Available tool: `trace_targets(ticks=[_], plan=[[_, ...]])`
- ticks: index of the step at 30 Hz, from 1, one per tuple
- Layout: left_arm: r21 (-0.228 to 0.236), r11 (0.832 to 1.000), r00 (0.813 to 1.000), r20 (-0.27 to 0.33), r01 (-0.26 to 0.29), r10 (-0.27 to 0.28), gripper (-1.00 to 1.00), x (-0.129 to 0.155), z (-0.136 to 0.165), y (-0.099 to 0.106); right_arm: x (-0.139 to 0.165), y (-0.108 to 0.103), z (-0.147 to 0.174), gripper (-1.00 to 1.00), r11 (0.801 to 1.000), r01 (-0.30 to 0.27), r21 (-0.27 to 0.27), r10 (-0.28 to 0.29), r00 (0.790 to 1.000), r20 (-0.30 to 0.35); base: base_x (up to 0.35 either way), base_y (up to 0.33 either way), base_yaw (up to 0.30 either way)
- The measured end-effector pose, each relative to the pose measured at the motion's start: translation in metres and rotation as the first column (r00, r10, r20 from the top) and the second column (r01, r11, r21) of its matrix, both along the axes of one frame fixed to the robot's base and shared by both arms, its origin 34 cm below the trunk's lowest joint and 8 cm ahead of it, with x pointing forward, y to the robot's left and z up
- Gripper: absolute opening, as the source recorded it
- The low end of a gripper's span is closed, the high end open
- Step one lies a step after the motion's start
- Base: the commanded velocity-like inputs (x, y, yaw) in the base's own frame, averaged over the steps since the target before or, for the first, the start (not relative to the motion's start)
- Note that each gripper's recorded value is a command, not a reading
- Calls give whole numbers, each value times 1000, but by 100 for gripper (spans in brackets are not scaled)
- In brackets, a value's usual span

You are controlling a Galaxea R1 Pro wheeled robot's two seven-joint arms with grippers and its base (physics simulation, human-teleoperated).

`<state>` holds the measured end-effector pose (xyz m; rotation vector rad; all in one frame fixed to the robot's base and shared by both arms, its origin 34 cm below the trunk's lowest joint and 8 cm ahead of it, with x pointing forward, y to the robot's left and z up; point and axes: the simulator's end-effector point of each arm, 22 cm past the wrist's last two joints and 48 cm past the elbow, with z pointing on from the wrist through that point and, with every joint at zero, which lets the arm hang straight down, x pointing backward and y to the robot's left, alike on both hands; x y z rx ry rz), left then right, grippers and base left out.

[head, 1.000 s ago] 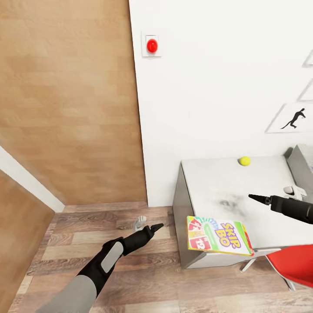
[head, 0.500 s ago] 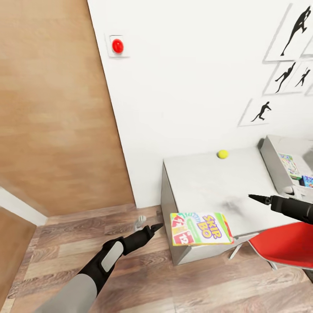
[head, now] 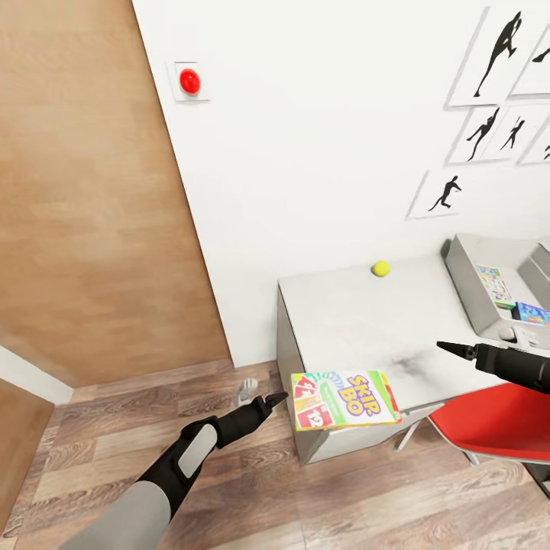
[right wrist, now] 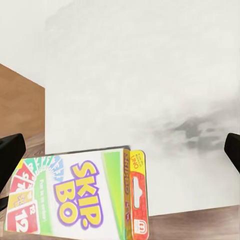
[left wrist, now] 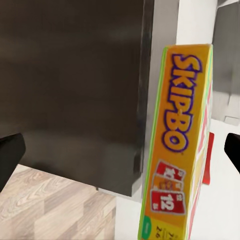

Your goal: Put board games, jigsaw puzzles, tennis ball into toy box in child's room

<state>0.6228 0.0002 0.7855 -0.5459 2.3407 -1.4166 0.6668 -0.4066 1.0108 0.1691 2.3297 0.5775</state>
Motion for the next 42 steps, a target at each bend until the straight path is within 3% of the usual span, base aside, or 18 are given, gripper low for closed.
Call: trace_targets(ticks=[28, 42], plan=[[-5, 999, 999, 11, 49, -49, 100, -7, 4, -18, 0, 1, 1, 100, 1000, -1, 0, 1, 1000, 2, 0, 0, -10], [-5, 999, 999, 12, 50, -50, 100, -7, 5, -19, 0, 1, 1, 100, 1000, -1, 0, 1, 1000, 2, 0, 0, -157]])
